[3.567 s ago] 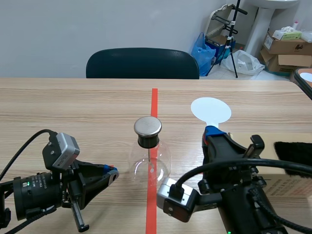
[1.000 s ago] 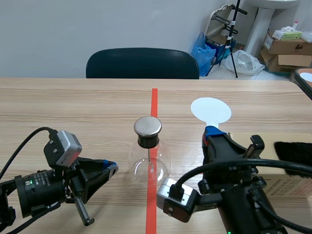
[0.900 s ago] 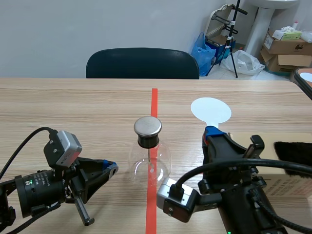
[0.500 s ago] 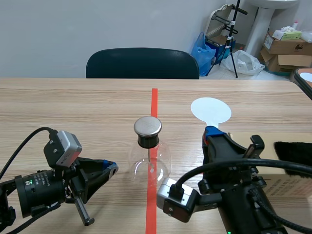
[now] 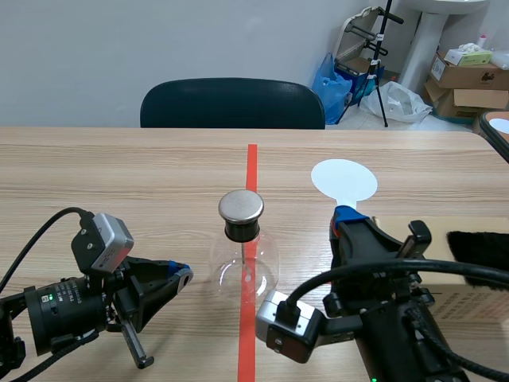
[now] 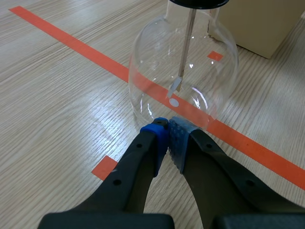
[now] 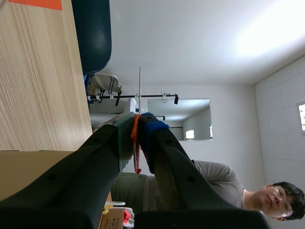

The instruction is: Do the electroscope experiment

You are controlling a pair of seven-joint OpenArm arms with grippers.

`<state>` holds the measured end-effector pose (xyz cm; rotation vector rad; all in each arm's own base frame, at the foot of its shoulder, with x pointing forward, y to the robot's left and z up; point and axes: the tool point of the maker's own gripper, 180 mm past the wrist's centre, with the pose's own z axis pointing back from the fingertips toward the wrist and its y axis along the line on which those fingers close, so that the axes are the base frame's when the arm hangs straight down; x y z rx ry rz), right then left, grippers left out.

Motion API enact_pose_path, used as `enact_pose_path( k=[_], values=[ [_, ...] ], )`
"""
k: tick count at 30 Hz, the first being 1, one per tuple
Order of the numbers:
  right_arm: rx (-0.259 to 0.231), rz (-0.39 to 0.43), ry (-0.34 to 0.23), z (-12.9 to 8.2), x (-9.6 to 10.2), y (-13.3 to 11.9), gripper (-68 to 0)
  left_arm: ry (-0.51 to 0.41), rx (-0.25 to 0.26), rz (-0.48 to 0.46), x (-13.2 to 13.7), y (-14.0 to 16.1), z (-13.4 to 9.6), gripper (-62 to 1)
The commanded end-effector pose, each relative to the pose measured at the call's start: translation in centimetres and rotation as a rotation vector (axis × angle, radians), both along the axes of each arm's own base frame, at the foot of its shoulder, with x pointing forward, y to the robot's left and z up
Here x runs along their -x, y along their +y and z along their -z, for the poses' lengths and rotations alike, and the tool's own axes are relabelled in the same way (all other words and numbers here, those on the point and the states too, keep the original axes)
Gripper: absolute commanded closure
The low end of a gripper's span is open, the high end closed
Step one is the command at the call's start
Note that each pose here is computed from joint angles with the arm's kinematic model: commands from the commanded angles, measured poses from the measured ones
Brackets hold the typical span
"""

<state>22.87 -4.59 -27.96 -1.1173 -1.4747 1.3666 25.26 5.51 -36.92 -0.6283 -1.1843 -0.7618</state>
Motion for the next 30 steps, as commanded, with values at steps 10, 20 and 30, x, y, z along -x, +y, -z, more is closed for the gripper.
enact_pose_path(
  k=[10, 20, 30],
  values=[
    [-0.002, 0.001, -0.016, -0.41, -0.07, -0.17, -1.3, -0.025, 0.028, 0.015, -0.19, -0.75, -0.95, -3.0],
    [-0.003, 0.005, -0.016, -0.40, -0.09, -0.24, -1.3, -0.027, 0.023, 0.019, -0.14, -0.77, -0.91, -3.0],
    [-0.003, 0.005, -0.016, -0.40, -0.09, -0.24, -1.3, -0.027, 0.023, 0.019, -0.14, -0.77, -0.91, -3.0]
  ],
)
